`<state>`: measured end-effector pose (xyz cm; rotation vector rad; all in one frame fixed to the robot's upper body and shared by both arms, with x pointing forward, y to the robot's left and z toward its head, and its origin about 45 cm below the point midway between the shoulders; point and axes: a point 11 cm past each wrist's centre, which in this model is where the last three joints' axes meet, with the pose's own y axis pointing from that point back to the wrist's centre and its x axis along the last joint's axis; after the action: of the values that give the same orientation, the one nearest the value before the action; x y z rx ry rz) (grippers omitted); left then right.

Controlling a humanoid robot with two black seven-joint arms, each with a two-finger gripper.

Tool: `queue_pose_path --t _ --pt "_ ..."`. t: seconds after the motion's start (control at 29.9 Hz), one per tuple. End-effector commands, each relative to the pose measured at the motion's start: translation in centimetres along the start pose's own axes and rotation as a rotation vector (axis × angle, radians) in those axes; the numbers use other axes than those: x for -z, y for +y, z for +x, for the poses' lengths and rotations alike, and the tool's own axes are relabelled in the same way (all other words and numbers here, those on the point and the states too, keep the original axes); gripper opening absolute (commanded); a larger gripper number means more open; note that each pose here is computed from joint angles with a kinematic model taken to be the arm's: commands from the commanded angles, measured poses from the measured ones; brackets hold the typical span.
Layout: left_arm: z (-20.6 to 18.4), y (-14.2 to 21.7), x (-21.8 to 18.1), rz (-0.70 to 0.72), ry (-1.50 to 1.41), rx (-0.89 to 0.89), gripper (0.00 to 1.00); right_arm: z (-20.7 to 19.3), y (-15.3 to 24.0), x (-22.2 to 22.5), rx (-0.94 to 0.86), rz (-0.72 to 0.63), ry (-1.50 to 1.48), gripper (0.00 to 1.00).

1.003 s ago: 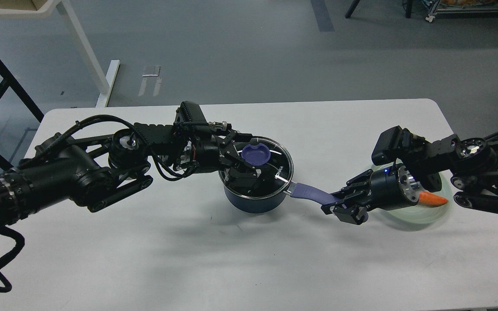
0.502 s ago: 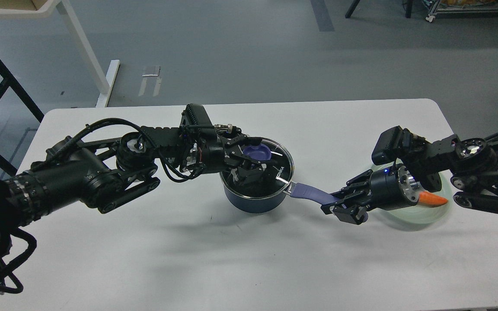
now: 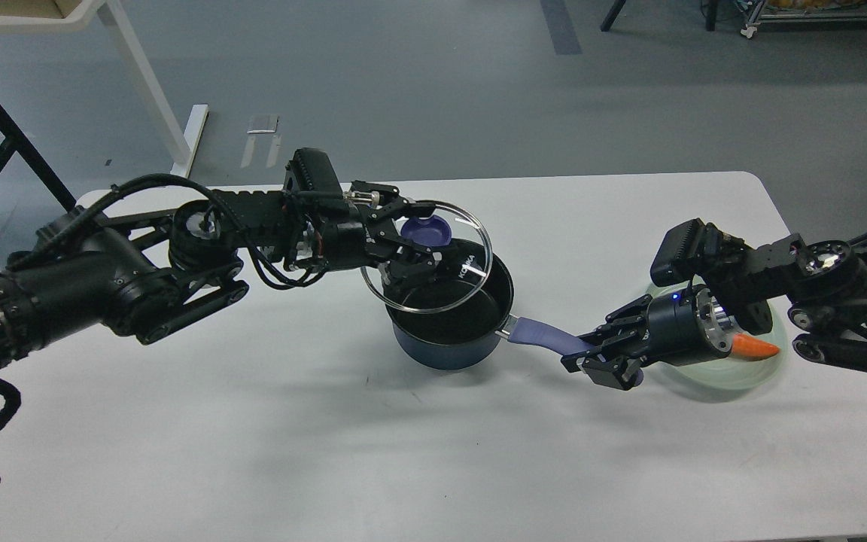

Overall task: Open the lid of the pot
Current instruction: 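Lift the glass lid off and carry it away from the pot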

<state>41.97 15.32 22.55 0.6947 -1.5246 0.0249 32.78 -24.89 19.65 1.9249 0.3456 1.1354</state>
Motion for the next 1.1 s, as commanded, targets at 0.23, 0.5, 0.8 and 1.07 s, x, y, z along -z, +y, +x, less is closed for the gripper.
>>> queue_pose_path --t 0.23,0.5,0.8,1.07 --pt "-6.2 13.1 3.9 0.177 0.021 0.131 0.4 0.0 0.2 -0.2 -0.002 -0.006 -0.003 0.31" --pt "-13.7 18.7 1.6 0.254 0.124 0.146 0.4 -0.3 0.6 -0.4 -0.005 -0.016 -0.012 0.31" --pt "-17.9 20.7 0.3 0.317 0.201 0.168 0.42 -0.3 0.7 -0.5 -0.005 -0.017 -0.013 0.31" --pt "-19.9 20.5 -0.3 0.344 0.257 0.182 0.5 -0.4 0.7 -0.5 -0.005 -0.018 -0.015 0.31"
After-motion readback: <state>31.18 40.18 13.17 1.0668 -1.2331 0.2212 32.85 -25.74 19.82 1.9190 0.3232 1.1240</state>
